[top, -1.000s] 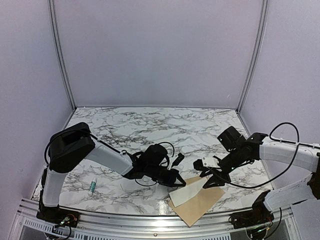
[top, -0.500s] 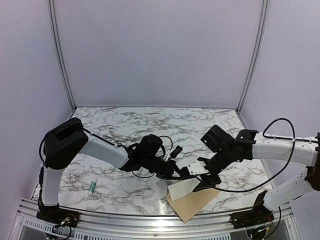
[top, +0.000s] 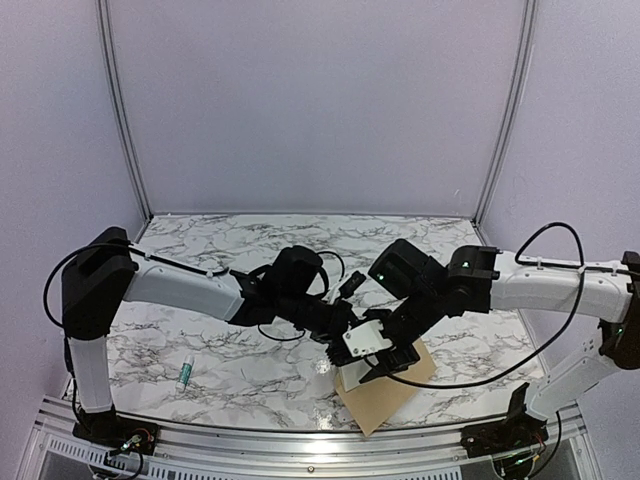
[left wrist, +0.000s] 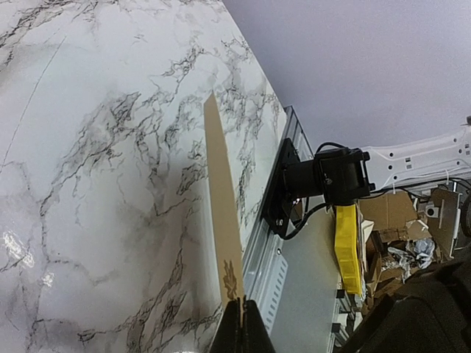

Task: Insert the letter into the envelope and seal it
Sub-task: Pick up the envelope at the center of the board, then pass from the left arm to the right

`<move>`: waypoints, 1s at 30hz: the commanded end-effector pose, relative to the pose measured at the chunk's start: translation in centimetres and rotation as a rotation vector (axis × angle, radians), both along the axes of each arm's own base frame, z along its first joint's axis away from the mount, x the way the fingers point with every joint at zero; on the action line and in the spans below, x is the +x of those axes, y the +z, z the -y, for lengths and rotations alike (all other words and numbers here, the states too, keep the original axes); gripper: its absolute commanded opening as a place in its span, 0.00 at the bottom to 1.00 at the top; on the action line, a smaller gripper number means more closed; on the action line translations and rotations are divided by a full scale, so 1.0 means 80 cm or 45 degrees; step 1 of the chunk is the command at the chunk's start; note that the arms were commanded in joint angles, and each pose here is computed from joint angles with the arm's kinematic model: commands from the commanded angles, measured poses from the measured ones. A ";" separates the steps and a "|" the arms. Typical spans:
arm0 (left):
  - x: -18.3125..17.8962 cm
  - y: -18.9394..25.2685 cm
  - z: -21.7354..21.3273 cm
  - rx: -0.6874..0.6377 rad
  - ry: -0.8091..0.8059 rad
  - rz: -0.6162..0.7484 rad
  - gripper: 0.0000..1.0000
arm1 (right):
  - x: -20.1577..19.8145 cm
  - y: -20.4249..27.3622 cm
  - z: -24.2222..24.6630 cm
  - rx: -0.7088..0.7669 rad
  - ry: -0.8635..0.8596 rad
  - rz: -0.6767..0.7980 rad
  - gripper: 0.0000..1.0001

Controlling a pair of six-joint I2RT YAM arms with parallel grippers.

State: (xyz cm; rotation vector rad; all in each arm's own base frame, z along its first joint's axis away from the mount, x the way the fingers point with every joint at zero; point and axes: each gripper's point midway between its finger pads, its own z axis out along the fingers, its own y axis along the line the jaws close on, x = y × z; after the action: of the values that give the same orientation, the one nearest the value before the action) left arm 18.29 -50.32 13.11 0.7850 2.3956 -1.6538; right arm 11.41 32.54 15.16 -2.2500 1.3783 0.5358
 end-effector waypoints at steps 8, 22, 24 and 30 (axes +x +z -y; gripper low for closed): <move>-0.016 0.028 0.006 0.111 -0.065 0.122 0.00 | 0.003 0.007 -0.015 -0.041 0.052 0.050 0.58; -0.017 0.023 0.004 0.126 -0.074 0.135 0.00 | -0.005 0.012 -0.012 -0.093 0.076 0.000 0.25; -0.016 0.024 0.004 0.126 -0.069 0.138 0.00 | -0.001 0.013 -0.014 -0.086 0.058 0.013 0.36; -0.017 0.025 0.007 0.124 -0.069 0.117 0.00 | 0.005 0.027 -0.029 -0.015 0.057 0.075 0.53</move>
State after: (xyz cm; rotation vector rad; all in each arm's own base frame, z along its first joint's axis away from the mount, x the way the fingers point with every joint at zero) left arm 17.06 -50.50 13.08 0.9171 2.4665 -1.4728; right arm 11.38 33.26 15.49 -2.3397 1.3689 0.4931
